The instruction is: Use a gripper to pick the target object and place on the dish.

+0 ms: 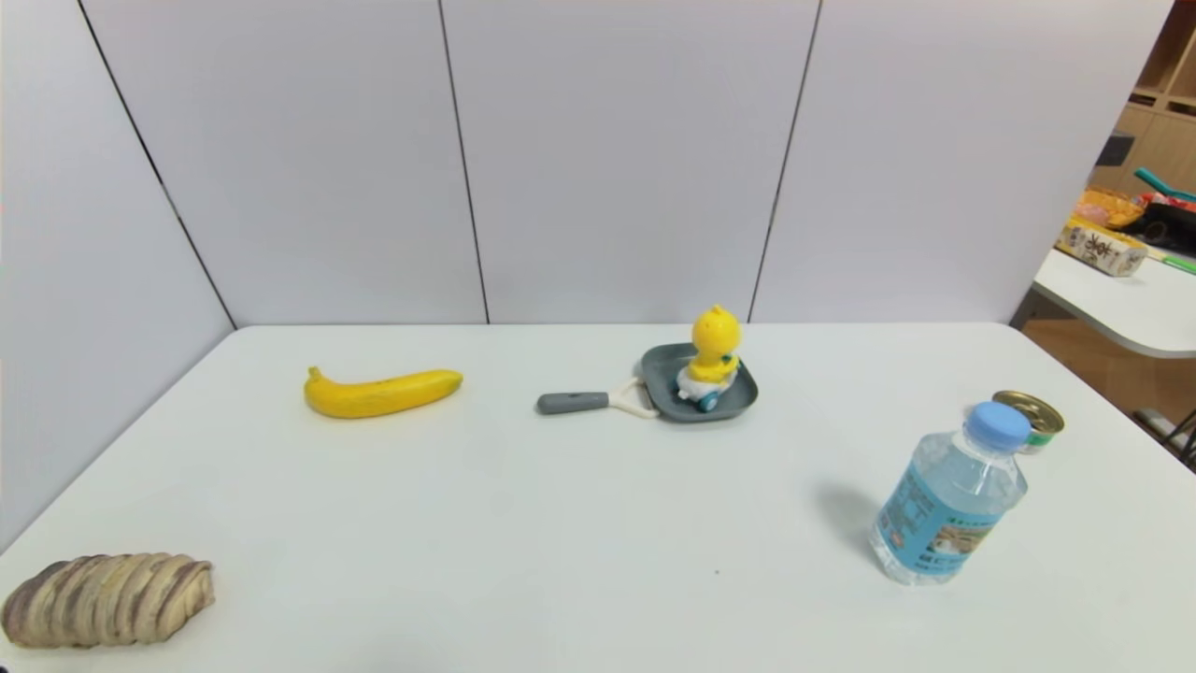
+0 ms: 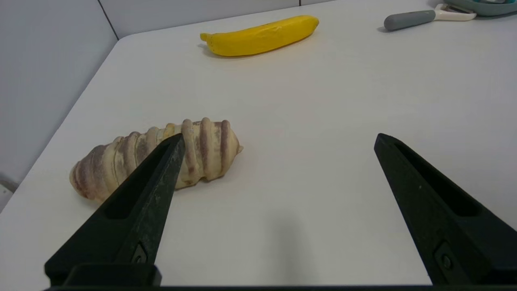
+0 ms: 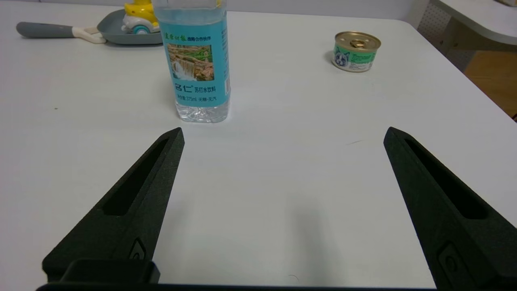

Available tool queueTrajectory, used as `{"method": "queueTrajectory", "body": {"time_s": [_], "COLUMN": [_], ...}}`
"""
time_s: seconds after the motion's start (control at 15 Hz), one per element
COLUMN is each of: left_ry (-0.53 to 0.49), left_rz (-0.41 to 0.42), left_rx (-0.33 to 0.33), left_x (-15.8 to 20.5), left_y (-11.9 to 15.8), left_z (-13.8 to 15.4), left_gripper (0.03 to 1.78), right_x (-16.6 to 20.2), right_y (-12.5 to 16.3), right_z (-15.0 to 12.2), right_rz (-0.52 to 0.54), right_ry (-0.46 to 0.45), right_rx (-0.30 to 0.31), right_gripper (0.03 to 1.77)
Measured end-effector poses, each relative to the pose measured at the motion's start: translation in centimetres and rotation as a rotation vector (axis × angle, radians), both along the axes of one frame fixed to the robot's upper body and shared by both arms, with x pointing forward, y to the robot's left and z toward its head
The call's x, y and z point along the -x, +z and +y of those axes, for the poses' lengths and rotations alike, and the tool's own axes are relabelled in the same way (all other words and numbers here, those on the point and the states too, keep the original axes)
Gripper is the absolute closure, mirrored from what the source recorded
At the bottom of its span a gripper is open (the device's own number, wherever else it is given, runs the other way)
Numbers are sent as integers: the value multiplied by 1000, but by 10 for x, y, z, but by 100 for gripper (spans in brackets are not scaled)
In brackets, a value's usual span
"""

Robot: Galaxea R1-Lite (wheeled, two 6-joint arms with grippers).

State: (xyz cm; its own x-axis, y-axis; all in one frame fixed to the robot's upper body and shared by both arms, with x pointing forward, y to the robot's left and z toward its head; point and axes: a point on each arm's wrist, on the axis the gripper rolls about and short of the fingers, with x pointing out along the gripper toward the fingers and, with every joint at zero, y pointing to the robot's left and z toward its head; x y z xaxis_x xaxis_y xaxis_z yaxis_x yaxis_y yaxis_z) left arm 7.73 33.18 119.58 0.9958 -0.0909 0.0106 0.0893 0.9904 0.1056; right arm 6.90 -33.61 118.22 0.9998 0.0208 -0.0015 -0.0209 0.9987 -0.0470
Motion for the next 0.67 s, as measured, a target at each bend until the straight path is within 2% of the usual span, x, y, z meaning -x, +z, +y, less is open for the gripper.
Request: {"method": "queueTrajectory", "body": {"time_s": [0.2,0.47,0.67], "left_ry": [55,55,68], "left_rz": [48,14,13], "left_rx": [1,15,58], "left_x": [6,8,8], "left_y": [-13,-13,-13], "left_z": [1,1,1], "left_gripper": [12,12,12], "right_x": [0,0,0], "right_y": [0,0,0], "right_z": [0,0,0], "right_rz": [1,0,0], "right_ry": [0,0,0], "right_rx": [0,0,0], "right_gripper": [9,9,9]}}
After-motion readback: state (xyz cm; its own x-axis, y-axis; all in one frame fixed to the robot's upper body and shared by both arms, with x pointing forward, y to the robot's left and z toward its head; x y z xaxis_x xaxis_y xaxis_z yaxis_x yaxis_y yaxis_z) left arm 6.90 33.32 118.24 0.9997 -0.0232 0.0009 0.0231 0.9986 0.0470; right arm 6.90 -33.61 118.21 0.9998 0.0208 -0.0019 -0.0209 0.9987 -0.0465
